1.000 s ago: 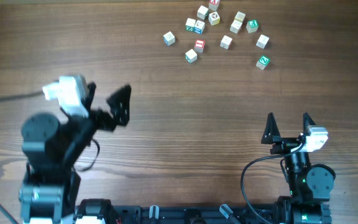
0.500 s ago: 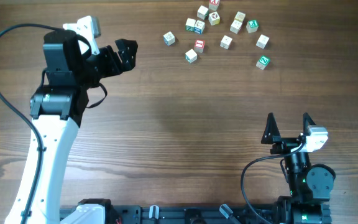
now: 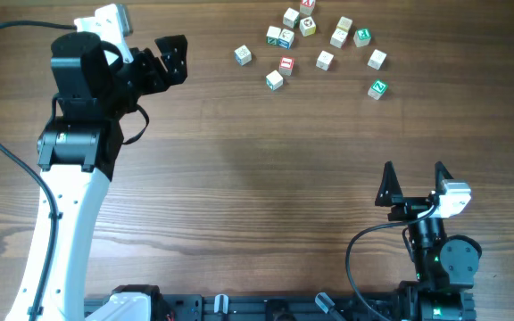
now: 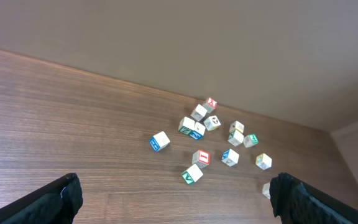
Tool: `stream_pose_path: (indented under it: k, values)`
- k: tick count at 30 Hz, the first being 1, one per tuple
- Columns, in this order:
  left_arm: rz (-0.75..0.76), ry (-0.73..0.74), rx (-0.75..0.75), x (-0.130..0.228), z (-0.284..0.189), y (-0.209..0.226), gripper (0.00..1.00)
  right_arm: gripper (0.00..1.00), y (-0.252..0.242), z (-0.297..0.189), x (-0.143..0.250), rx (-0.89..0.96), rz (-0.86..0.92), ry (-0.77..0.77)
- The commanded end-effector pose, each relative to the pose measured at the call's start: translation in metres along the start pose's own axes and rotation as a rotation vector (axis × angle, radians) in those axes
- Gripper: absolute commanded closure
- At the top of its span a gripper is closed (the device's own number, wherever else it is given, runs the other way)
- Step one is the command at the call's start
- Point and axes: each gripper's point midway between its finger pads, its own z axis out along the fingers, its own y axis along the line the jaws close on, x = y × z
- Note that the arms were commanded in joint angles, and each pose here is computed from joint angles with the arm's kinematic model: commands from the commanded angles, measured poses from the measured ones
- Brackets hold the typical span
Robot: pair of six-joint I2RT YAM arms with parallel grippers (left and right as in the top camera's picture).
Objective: Form a horizontal line
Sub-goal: 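Reach the left gripper forward toward the bee-picture block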
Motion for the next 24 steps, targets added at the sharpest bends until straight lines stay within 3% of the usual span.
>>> stream_pose_path:
  k: [1,16,24]
  values:
    - [0.006,-0.041,-0.019,-0.014,-0.004,0.000,0.00,0.00,0.004,0.000,-0.001,-0.021,-0.019,-0.005]
    - [0.045,-0.065,0.025,-0.028,-0.007,-0.032,0.01,0.00,0.004,0.000,-0.001,-0.021,-0.019,-0.005]
    - [0.069,0.000,0.040,-0.010,0.024,-0.053,0.01,0.00,0.004,0.000,-0.001,-0.021,-0.019,-0.005]
